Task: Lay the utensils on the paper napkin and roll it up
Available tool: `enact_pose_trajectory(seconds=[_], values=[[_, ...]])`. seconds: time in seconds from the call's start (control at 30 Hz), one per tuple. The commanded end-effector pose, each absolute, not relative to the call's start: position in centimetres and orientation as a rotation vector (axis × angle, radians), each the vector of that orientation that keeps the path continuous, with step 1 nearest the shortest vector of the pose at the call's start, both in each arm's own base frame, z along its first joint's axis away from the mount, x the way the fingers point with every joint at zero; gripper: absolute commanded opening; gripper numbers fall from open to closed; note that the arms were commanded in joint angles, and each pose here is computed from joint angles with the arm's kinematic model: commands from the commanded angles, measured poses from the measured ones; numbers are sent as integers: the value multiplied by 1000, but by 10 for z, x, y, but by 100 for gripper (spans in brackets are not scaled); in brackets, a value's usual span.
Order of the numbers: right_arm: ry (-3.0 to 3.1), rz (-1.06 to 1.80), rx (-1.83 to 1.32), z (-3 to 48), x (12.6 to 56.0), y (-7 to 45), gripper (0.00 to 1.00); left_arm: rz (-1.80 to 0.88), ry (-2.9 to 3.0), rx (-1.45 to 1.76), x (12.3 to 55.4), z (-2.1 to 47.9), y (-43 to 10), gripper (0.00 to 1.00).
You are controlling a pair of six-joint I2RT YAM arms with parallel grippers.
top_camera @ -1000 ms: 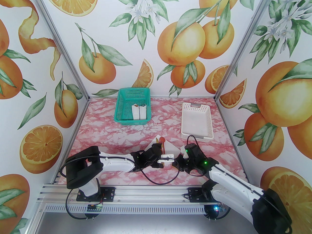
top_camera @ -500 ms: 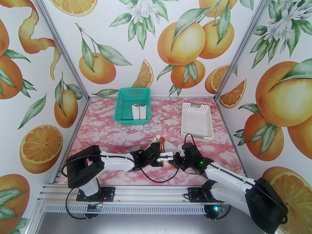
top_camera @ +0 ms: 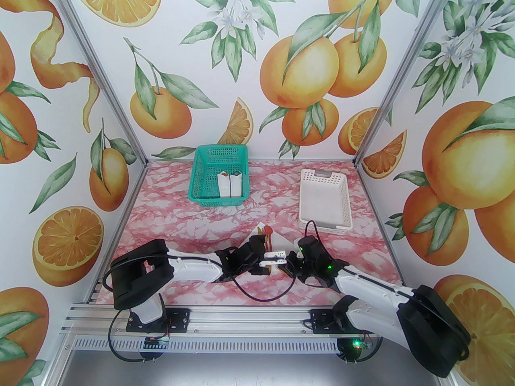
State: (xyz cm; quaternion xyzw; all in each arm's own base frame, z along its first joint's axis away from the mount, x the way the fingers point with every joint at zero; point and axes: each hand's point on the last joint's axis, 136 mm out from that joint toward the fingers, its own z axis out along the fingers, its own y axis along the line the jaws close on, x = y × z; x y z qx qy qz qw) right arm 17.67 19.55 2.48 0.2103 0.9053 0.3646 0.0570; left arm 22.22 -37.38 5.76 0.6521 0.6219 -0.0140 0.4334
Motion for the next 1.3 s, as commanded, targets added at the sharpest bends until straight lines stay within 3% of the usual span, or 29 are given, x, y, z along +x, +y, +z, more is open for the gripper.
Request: enact_pose_trajectory(seconds=[0.0, 0.27, 0.67, 1.27], values=[[2739, 1051, 638, 16, 179, 191, 4, -67, 1555, 1602, 223, 58, -377, 90], [2759, 1022, 647, 10, 178, 189, 3, -91, 1553, 1579, 222, 66, -377, 90], [2798, 944, 655, 3, 170, 179, 1, -405, 1634, 1210, 212, 164, -347, 92], [2782, 885, 677, 2, 166, 168, 1, -531, 2094, 857, 191, 163, -262, 89]])
